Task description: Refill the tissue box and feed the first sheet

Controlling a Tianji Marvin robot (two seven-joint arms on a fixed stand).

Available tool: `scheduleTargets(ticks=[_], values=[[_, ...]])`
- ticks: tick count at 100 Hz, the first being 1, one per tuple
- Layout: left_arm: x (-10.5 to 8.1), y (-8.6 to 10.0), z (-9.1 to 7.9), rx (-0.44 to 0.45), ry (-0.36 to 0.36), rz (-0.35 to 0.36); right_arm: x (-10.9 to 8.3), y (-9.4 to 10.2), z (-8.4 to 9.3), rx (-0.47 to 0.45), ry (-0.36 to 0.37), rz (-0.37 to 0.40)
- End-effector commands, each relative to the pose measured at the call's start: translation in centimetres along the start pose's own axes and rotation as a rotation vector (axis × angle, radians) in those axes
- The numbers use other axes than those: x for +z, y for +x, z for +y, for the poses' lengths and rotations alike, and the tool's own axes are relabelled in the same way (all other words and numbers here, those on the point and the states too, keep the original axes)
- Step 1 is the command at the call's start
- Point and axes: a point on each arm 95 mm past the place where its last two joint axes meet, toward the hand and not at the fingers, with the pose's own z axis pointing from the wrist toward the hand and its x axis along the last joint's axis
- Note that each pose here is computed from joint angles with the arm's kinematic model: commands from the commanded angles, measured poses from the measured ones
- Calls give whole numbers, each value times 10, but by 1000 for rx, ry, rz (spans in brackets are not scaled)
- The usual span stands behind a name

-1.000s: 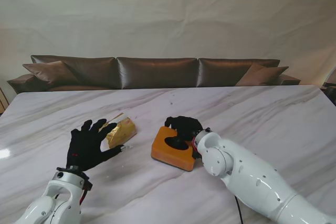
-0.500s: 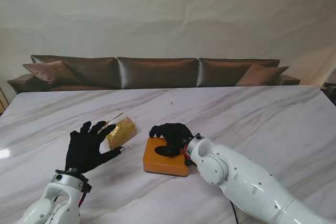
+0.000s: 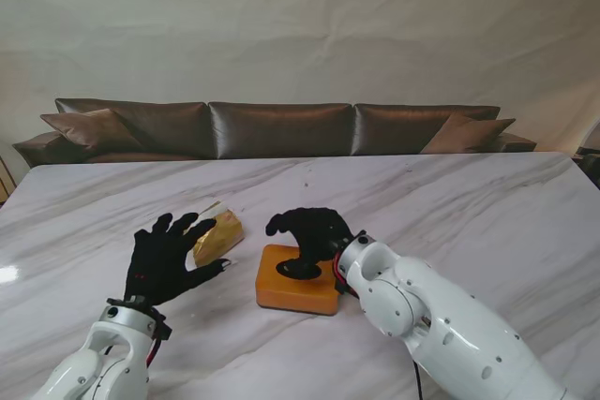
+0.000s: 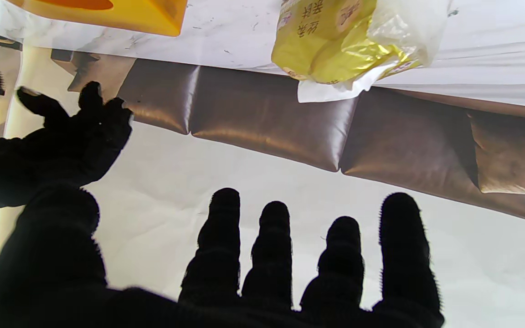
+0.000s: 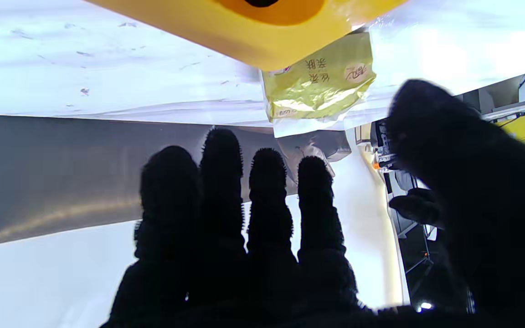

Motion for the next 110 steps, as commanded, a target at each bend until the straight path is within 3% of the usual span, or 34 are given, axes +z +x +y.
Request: scheduleTargets(ticks=[1, 16, 45, 110], values=[[0, 2, 4, -10, -14, 9, -8, 6, -5, -2, 37, -3], [-1, 2, 6, -18, -18, 29, -23, 17, -7, -45, 42, -45], [-1, -1, 14, -41, -14, 54, -36, 31, -21, -79, 148, -106], [4, -5, 24, -55, -31, 59, -18, 26, -39, -106, 218, -165]])
